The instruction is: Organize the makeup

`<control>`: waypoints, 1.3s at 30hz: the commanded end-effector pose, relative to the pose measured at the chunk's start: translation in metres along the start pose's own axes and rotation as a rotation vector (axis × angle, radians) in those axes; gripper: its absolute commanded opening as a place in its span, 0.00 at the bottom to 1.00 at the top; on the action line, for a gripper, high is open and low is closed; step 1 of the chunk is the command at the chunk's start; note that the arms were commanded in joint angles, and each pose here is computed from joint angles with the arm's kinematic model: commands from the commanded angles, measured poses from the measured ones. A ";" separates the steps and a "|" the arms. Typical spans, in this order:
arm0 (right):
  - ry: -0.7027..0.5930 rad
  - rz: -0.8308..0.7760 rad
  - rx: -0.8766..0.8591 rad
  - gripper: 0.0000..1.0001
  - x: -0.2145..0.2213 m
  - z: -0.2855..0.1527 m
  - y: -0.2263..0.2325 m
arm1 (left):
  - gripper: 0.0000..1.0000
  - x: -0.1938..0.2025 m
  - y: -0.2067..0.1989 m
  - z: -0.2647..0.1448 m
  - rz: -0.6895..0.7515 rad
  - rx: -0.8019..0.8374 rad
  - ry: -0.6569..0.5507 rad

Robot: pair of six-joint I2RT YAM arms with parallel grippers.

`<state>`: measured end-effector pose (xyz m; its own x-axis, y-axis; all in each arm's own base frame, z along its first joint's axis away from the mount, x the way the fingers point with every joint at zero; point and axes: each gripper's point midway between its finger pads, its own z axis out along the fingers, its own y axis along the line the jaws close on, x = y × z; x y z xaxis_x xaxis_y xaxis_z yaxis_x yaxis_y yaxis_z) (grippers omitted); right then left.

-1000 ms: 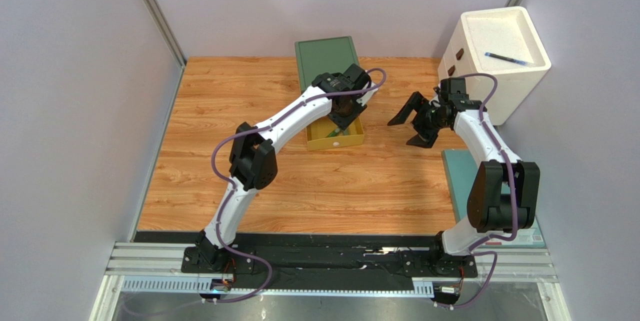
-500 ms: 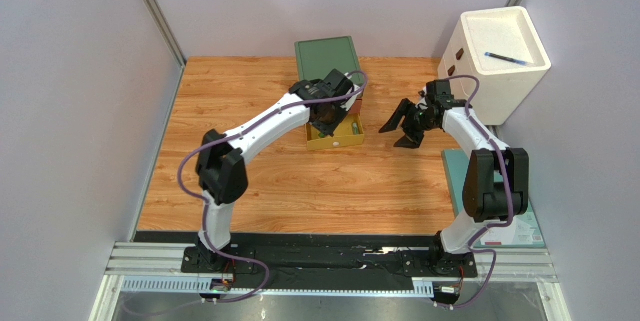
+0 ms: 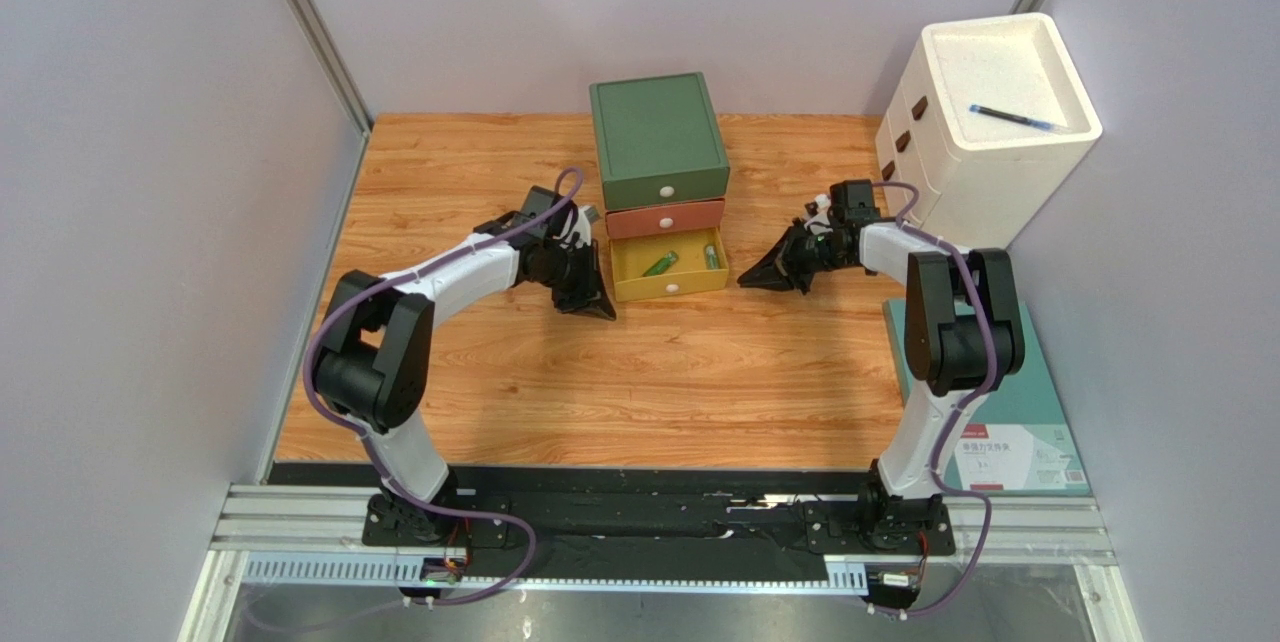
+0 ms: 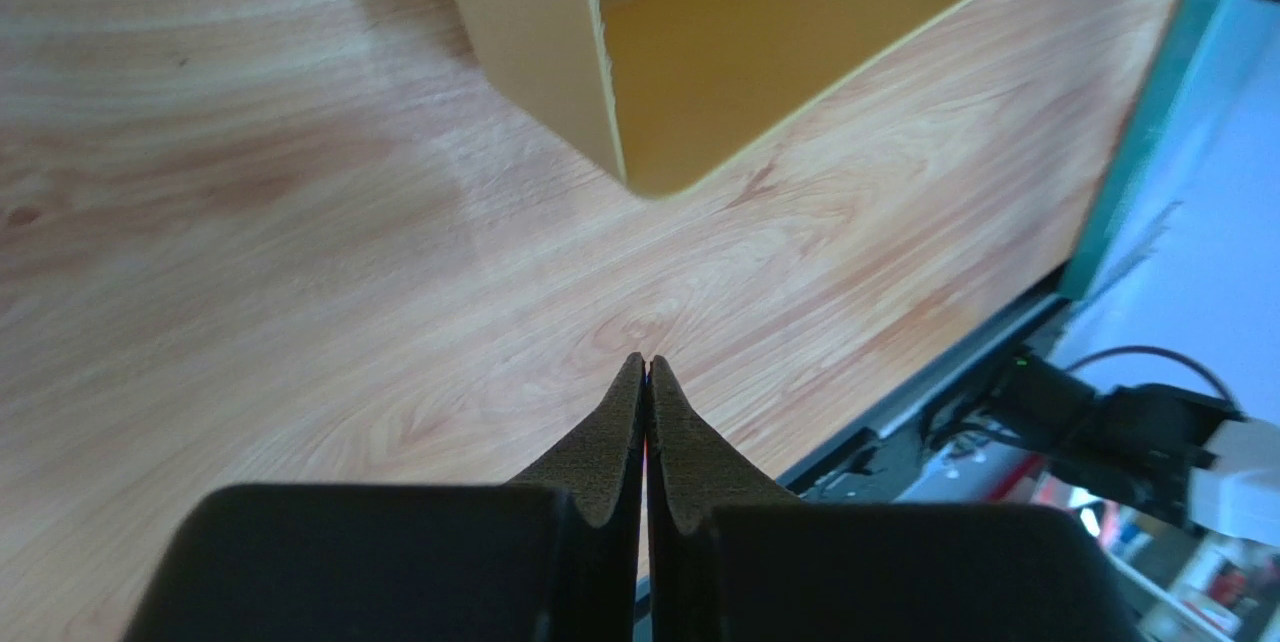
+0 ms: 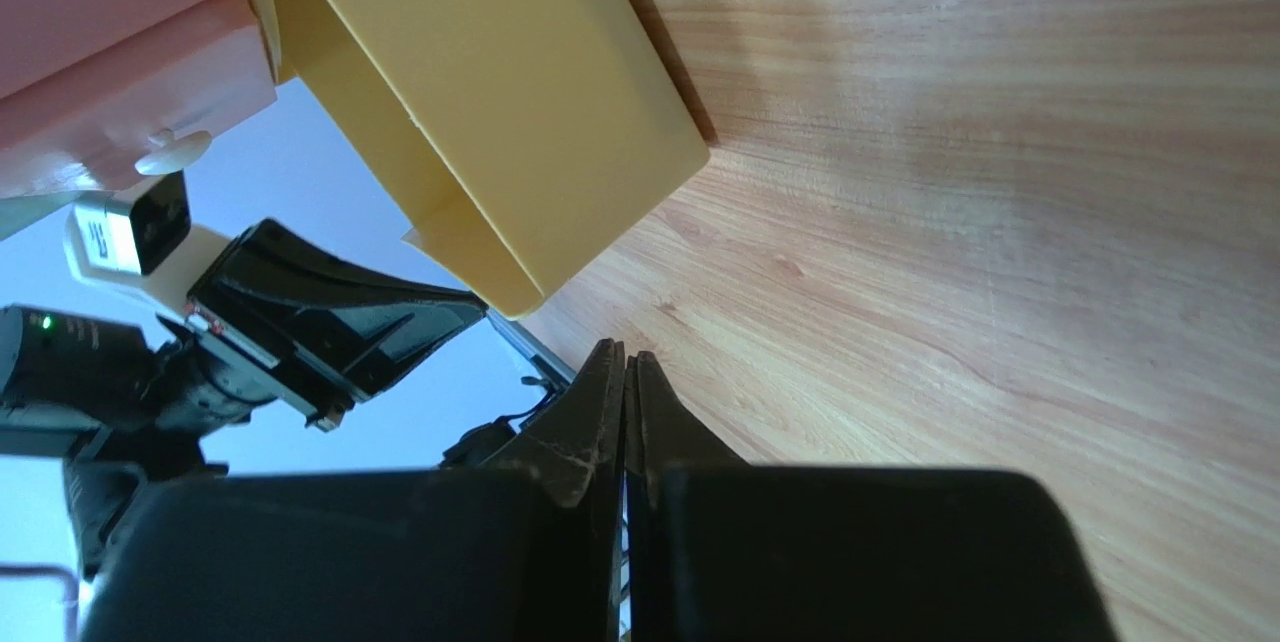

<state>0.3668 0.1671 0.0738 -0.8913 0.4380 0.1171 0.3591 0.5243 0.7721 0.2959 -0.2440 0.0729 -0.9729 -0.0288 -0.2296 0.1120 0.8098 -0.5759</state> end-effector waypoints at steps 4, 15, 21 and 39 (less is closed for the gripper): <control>0.062 -0.020 -0.054 0.00 0.004 0.012 0.001 | 0.00 -0.020 -0.032 0.017 -0.095 0.272 0.005; 0.115 -0.052 -0.082 0.00 0.005 0.033 0.010 | 0.00 -0.022 -0.014 0.024 -0.201 0.277 -0.019; 0.115 -0.050 -0.079 0.00 -0.002 0.042 0.014 | 0.00 -0.028 -0.007 0.033 -0.217 0.258 -0.024; 0.089 -0.062 -0.111 0.00 -0.042 0.057 0.046 | 0.00 -0.079 0.018 0.036 -0.272 0.199 -0.091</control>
<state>0.4163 0.2066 0.0538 -0.9257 0.3470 0.1503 0.3140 0.4838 0.8169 0.3640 -0.2524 0.0527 -0.9582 -0.2658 -0.1062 -0.0917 0.6366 -0.7657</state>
